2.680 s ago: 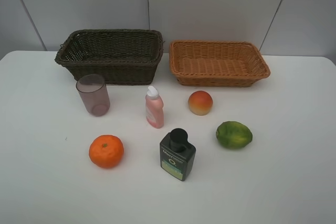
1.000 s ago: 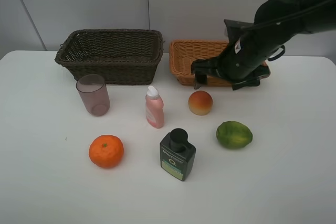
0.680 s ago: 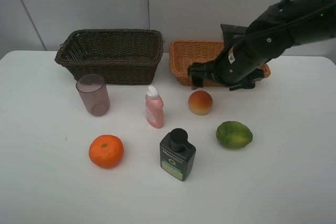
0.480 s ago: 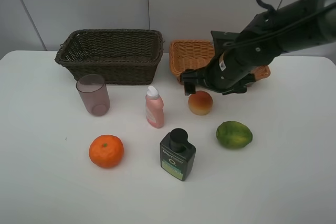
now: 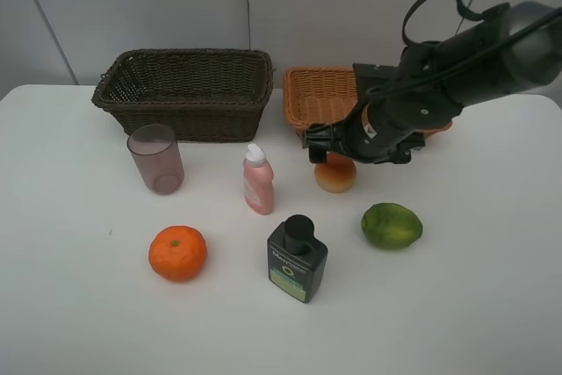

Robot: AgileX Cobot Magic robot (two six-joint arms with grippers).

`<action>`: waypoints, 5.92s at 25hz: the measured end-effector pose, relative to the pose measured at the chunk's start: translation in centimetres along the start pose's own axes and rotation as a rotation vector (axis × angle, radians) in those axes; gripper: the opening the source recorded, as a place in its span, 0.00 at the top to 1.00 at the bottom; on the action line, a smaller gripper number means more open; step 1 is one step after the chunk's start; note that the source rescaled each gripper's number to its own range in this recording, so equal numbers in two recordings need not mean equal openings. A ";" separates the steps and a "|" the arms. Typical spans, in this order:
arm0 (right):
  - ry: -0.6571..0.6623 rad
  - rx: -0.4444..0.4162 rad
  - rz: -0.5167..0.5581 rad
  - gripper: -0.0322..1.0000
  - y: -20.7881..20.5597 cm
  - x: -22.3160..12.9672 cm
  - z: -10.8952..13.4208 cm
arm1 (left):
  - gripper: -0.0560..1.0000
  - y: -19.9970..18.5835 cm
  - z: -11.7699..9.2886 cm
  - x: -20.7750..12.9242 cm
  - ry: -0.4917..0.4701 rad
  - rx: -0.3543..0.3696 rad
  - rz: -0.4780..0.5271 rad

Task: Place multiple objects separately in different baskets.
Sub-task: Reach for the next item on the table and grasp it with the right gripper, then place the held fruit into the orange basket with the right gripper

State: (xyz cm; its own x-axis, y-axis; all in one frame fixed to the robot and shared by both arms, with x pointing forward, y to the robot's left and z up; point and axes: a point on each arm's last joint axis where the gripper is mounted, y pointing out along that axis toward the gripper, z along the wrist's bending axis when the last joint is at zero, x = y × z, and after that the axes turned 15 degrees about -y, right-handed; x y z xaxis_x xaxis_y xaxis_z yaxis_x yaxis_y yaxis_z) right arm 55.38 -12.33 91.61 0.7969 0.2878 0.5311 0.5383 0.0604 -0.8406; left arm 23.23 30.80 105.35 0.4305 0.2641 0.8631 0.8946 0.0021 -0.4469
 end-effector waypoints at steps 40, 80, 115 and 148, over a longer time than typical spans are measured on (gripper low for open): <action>0.003 -0.006 -0.001 0.02 4.0 -1.5 1.0 | 0.00 0.0 0.0 0.0 0.001 0.000 0.000; 0.019 -0.027 0.008 0.59 4.1 -1.4 0.9 | 0.00 0.0 0.0 0.0 0.001 0.000 0.000; -0.209 0.066 0.223 0.59 -4.3 11.2 -2.6 | 0.00 0.0 0.0 0.0 0.001 0.000 0.000; -0.074 0.052 0.092 0.34 8.5 12.1 -7.0 | 0.00 0.0 0.0 0.0 0.001 0.000 0.000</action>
State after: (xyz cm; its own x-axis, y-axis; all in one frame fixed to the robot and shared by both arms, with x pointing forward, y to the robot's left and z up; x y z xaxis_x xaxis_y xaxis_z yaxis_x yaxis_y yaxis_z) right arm 71.53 -15.01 91.70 0.8186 0.3644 0.4439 0.4474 0.0799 -0.8907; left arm 23.23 30.80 105.35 0.4305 0.2633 0.8633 0.8946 0.0021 -0.4468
